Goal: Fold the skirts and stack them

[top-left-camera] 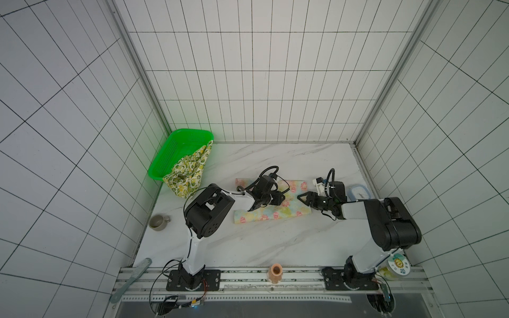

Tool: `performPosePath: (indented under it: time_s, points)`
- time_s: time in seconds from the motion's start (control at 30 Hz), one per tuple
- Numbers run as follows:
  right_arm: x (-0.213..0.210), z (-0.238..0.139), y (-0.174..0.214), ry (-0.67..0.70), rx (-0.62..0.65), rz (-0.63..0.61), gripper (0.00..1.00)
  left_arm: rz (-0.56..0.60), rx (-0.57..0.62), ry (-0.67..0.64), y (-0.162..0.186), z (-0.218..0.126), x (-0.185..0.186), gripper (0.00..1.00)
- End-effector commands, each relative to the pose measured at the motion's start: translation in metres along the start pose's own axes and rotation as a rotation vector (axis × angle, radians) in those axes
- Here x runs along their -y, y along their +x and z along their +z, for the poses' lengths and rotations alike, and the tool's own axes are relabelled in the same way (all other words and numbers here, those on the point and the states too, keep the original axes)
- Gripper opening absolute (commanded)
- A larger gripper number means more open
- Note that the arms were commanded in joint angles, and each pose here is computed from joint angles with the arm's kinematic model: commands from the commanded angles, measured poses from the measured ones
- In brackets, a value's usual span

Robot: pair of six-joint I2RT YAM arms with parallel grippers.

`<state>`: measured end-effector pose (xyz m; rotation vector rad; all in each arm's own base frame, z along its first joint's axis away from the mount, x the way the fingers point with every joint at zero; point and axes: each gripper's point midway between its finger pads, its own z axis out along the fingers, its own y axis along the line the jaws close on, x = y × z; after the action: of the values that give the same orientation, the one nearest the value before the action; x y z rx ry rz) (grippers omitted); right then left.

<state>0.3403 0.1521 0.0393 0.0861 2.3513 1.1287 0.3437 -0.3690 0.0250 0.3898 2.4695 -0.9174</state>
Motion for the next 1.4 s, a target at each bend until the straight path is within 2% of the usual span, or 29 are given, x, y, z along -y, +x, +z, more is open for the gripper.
performPosePath:
  time_s: [0.0, 0.27, 0.5, 0.57, 0.67, 0.7, 0.77, 0.93, 1.03, 1.23, 1.37]
  points:
    - [0.012, 0.004, 0.035, 0.021, -0.087, 0.09, 0.55, -0.027, -0.055, -0.026, 0.018, 0.012, -0.012, 0.29]
    - [0.002, 0.004, 0.03, -0.019, -0.094, 0.079, 0.51, -0.031, -0.051, -0.023, 0.018, 0.014, -0.012, 0.29]
    - [-0.002, 0.011, 0.022, -0.048, -0.112, 0.065, 0.51, -0.042, -0.04, -0.02, 0.017, 0.016, -0.013, 0.28]
    - [-0.004, 0.012, 0.021, -0.054, -0.114, 0.069, 0.42, -0.043, -0.038, -0.018, 0.016, 0.015, -0.012, 0.28]
    - [-0.011, 0.009, 0.011, -0.057, -0.103, 0.049, 0.18, -0.043, -0.022, -0.019, 0.011, 0.012, -0.011, 0.28]
    - [-0.015, 0.007, 0.007, -0.054, -0.099, 0.035, 0.16, -0.042, -0.013, -0.021, 0.008, 0.009, -0.011, 0.28]
    - [-0.02, 0.002, -0.004, -0.02, -0.097, 0.001, 0.0, -0.048, 0.02, -0.027, -0.004, -0.001, -0.012, 0.27]
    - [-0.023, -0.018, -0.035, 0.163, -0.113, -0.103, 0.0, -0.119, 0.099, -0.013, -0.03, -0.032, -0.03, 0.27]
    - [-0.018, -0.031, -0.045, 0.279, -0.14, -0.13, 0.0, -0.152, 0.111, -0.027, -0.029, -0.047, -0.044, 0.27]
    - [-0.013, -0.043, -0.059, 0.398, -0.179, -0.146, 0.0, -0.204, 0.043, -0.006, 0.011, -0.059, -0.049, 0.27]
    - [-0.013, -0.047, -0.074, 0.455, -0.187, -0.168, 0.0, -0.222, -0.008, -0.002, 0.043, -0.054, -0.05, 0.27]
